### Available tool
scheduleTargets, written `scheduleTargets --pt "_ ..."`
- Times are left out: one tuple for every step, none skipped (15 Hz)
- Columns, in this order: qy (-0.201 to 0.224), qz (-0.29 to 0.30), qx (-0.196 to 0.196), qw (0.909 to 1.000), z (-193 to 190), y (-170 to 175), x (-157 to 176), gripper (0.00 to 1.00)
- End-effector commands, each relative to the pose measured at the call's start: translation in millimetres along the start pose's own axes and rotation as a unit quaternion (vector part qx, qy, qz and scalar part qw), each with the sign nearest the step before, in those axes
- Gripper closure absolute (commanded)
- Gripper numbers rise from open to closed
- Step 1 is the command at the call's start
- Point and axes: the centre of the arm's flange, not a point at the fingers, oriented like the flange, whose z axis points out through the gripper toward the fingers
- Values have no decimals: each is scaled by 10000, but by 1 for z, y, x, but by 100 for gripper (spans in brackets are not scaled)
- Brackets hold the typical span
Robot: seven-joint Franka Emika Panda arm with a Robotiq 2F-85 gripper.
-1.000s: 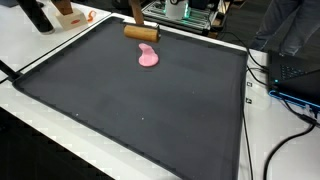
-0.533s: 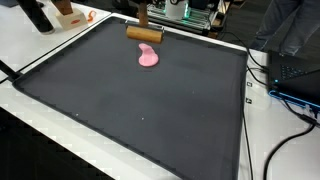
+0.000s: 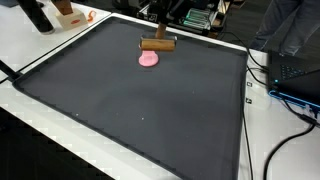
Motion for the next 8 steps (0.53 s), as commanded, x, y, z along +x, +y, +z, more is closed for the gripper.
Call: scheduleTargets --pt "-427 -892 42 9951 8 7 21 76" --pt "-510 -1123 61 9923 11 9 26 76" --pt "-596 -1349 90 9890 14 12 32 76" --pt "-673 -1554 106 9855 16 14 36 76" --pt "-713 -1717 131 9825 20 16 42 76" --pt "-717 -1837 145 9803 22 18 46 76" --pt "-724 -1955 159 9779 25 19 50 76" --pt "-702 -2045 193 9761 28 20 55 76"
